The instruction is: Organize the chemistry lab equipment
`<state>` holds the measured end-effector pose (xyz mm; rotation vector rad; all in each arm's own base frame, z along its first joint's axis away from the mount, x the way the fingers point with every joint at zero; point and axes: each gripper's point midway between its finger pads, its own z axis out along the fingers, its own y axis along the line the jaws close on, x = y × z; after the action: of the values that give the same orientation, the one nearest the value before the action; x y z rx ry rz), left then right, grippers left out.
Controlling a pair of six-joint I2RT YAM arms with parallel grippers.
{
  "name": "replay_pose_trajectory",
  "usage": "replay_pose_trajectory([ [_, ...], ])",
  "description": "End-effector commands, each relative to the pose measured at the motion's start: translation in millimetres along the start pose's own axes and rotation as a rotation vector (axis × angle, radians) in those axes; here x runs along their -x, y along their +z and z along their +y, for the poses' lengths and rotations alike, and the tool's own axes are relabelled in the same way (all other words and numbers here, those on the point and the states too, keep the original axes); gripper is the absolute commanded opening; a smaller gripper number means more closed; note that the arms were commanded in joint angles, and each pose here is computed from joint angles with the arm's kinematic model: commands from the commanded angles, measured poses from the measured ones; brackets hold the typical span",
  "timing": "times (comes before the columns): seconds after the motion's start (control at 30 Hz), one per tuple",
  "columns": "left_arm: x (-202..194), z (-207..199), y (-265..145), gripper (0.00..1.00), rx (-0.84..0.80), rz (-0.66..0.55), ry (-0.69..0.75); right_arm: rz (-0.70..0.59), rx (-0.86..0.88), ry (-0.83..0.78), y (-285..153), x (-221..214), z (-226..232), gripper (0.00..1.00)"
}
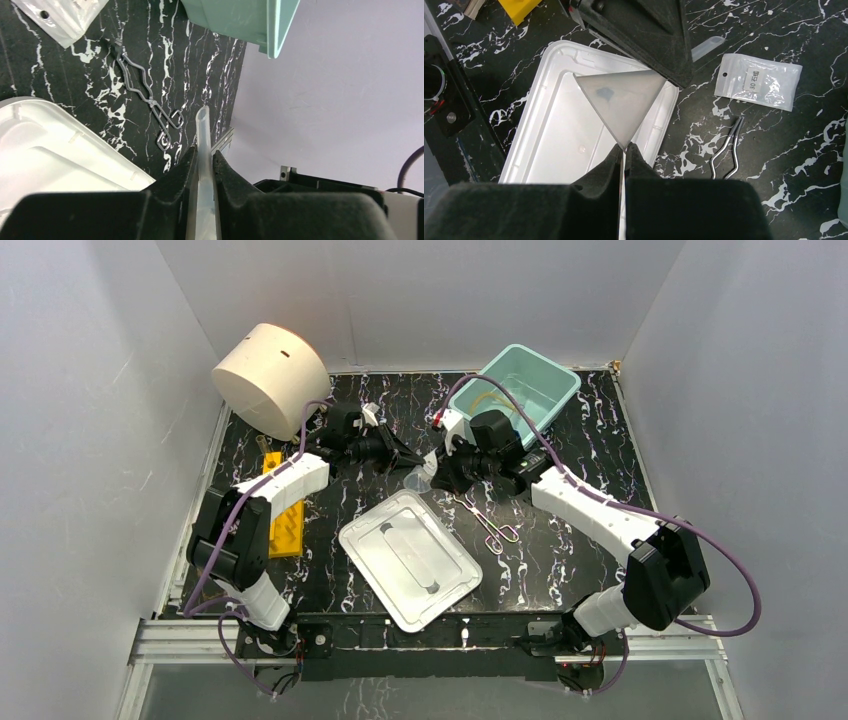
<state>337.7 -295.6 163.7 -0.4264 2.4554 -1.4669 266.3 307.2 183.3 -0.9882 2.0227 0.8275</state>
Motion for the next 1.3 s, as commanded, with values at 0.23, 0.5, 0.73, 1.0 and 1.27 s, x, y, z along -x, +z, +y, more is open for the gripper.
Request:
replay_pose_trajectory([
  [0.23, -7.2, -19.1, -11.1, 0.0, -0.075, 0.025, 0.185, -0.093, -0.032, 0.059, -7.0, 37.4, 0.4, 0.37],
  [0.5, 1.0, -31.3, -31.4, 0.0, -0.102, -0.07, 0.504, -0.161, 0.049, 0.247, -23.9, 56.6, 14.2, 0.65],
  [0.73, -8.6, -48.5, -43.9, 0.0, -0.187, -0.063, 0.645, -0.264, -0.088, 0.605, -27.1, 82.5, -11.0, 0.7],
  [1.0, -19.4, -57.9, -50.5, 0.0, -0.244, -0.028, 0.671, -0.3, -0.155, 0.774, -10.1, 107.4, -32.9, 0.69],
  [1.27, -17.9, -66.7, -53.7, 0.0, -0.251, -0.034, 0.658, -0.228, -0.159, 0.823, 9.1, 99.1, -37.0, 0.51],
])
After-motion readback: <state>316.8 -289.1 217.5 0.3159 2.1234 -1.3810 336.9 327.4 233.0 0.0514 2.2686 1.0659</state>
